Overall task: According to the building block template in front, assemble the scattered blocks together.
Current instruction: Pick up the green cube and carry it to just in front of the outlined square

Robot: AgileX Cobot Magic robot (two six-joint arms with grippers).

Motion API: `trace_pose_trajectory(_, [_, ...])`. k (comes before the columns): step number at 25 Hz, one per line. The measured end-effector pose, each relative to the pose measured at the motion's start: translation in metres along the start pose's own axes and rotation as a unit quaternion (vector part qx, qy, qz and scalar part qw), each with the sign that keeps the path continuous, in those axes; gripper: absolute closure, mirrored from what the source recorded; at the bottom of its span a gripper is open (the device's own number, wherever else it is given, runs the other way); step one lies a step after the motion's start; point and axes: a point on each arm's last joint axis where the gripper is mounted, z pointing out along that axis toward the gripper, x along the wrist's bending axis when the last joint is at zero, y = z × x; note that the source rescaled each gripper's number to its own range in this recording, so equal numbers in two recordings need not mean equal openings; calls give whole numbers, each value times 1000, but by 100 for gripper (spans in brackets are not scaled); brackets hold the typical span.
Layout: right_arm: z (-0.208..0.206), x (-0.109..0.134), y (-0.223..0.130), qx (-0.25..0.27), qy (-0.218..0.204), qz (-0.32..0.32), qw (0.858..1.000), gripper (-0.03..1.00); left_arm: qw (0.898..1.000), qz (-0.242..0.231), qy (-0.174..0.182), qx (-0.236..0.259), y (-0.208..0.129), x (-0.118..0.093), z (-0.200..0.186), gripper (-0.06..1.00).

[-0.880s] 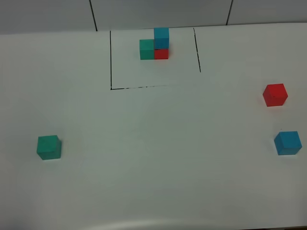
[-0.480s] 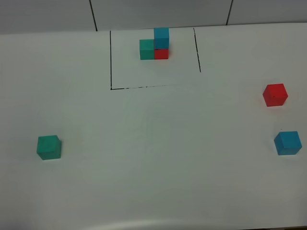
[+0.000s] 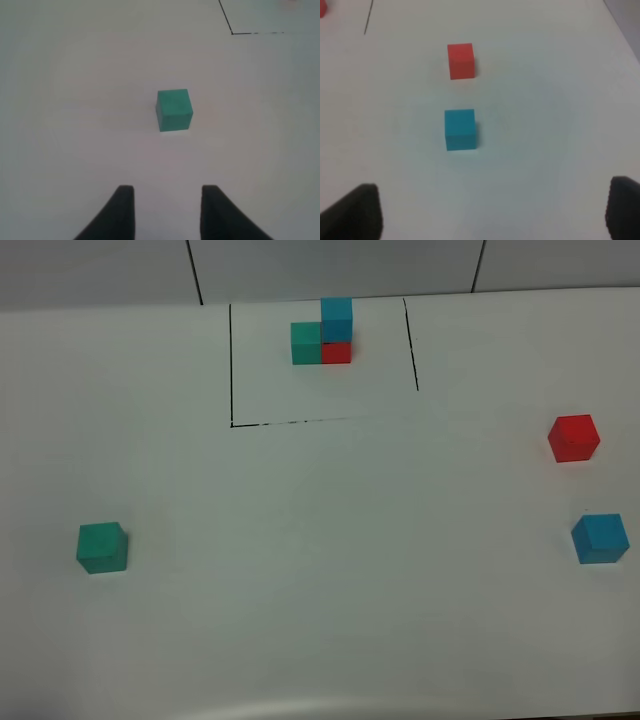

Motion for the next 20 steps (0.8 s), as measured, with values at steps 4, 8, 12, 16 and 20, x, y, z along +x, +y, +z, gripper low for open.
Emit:
trace_pose_trajectory(4, [0,0,0,0,0,0,1000,16,1000,0,0,0,0,0,0,94])
trace_pose_trajectory(8, [0,0,0,0,0,0,1000,16,1000,0,0,-2,1,0,0,85])
trace_pose_trajectory(12, [0,0,0,0,0,5,1000,17,1000,0,0,-16,13,0,0,58])
trace_pose_trajectory(16, [0,0,0,0,0,8,1000,19,1000,-5,-9,-24,35,-3,4,17])
trace_pose_trajectory(20, [0,0,0,0,0,11,1000,19,1000,-9,-12,15,67,-4,15,-5])
